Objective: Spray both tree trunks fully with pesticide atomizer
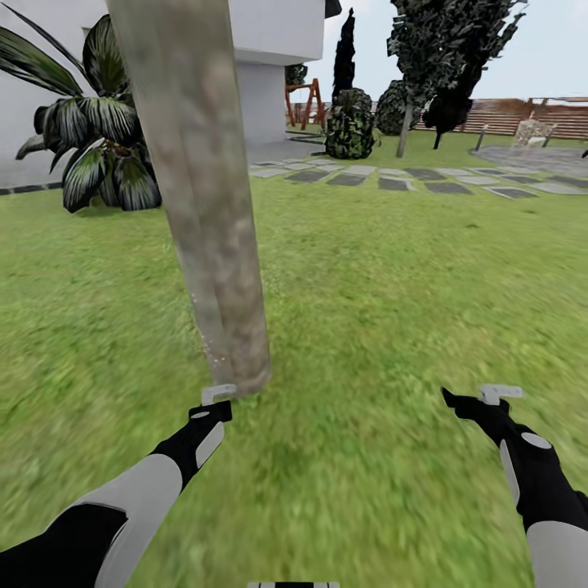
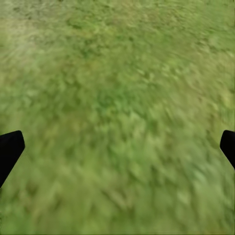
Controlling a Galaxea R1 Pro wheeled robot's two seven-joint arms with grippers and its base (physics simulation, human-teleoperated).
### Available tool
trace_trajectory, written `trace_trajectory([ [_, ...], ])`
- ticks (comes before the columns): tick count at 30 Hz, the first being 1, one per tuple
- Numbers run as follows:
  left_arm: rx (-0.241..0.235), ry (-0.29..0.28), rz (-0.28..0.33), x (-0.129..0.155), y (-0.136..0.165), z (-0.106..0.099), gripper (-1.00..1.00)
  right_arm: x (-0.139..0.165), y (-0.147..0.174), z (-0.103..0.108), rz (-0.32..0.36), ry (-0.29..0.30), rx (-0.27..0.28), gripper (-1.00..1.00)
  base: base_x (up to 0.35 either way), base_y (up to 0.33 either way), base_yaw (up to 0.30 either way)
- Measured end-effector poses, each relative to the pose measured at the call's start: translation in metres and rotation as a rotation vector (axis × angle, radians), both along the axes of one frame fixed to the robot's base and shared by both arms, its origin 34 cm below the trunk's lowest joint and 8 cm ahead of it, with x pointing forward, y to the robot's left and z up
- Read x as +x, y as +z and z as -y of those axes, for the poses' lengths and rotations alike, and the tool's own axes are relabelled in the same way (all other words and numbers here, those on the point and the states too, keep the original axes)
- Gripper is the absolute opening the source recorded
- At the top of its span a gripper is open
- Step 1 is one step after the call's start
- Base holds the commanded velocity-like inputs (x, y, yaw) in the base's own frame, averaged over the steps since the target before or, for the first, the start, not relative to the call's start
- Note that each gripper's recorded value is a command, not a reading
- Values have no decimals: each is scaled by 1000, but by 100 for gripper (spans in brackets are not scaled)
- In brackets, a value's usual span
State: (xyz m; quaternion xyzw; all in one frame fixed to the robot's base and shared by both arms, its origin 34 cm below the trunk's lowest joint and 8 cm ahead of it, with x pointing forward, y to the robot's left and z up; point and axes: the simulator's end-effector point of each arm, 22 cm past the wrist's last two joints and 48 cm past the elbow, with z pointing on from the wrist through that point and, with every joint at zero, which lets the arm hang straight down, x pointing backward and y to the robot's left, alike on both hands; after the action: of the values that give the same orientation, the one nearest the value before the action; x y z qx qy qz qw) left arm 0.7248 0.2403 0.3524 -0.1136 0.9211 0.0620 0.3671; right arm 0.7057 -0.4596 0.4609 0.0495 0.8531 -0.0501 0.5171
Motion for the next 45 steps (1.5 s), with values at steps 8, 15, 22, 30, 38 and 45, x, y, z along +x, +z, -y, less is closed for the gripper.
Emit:
trace_trajectory([
  [8, 3, 3, 1, 0, 0, -1, -100, 0, 0, 0, 0, 1, 1, 100, -150, -251, 226],
  [15, -10, -14, 26, 11, 11, 6, -100, 0, 1, 2, 2, 0, -4, 100, -47, -57, 8],
  [22, -58, -115, 62, 68, 117, 40, -100, 1, 7, 6, 13, -4, -13, 100, 0, 0, 0],
  [30, -10, -106, 62, 76, 153, -2, -100, 0, 5, 8, 9, -9, -6, 100, 0, 0, 0],
  [38, 2, -129, 68, 93, 224, -18, -100, -1, 4, 8, 6, -11, -5, 100, 0, 0, 0],
  [45, -41, -81, 156, 129, 334, -50, -100, -2, 3, 8, 5, -11, -6, 100, 0, 0, 0],
])
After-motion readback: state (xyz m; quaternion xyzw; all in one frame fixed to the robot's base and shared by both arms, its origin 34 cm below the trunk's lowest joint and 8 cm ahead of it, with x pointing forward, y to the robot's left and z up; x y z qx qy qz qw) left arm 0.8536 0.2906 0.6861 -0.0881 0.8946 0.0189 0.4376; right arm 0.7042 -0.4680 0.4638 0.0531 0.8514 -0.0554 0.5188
